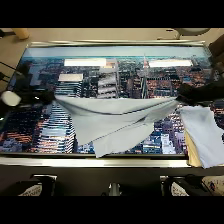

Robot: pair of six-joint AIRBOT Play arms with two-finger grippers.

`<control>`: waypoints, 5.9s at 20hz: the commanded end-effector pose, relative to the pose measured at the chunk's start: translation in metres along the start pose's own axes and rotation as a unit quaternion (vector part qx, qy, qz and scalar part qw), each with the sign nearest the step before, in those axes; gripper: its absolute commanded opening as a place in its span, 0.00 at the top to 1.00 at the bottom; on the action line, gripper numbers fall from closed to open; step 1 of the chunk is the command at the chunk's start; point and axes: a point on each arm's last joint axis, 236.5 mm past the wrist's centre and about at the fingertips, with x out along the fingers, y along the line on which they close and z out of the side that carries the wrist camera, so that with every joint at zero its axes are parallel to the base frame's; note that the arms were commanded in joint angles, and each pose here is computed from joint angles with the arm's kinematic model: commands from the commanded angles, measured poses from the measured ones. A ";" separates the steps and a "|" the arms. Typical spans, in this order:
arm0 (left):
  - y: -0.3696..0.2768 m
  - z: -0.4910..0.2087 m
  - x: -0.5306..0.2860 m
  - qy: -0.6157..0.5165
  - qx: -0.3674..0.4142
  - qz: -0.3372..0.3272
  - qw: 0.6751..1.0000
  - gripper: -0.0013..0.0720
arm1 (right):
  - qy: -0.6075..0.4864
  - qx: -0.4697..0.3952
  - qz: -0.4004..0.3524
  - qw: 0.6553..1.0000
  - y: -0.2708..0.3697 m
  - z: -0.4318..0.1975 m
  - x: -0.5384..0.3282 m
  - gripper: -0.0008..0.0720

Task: Fold the shirts.

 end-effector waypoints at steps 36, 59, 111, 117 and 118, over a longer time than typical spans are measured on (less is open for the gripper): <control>-0.154 0.068 -0.616 -0.645 0.160 -0.126 0.737 0.95 | -0.637 -0.234 -0.023 0.734 0.160 -0.029 -0.471 0.96; 0.021 0.049 0.006 -0.046 -0.116 -0.076 0.989 0.94 | -0.013 -0.045 0.028 0.998 0.061 0.123 0.106 0.96; -0.139 0.063 -0.617 -0.642 0.138 -0.091 0.749 0.95 | -0.679 -0.256 -0.068 0.685 0.148 -0.054 -0.487 0.96; -0.114 0.072 -0.569 -0.576 0.142 -0.031 0.804 0.95 | -0.588 -0.235 -0.114 0.766 0.112 -0.045 -0.435 0.96; -0.103 0.078 -0.539 -0.534 0.139 -0.020 0.834 0.95 | -0.555 -0.223 -0.114 0.793 0.105 -0.035 -0.413 0.96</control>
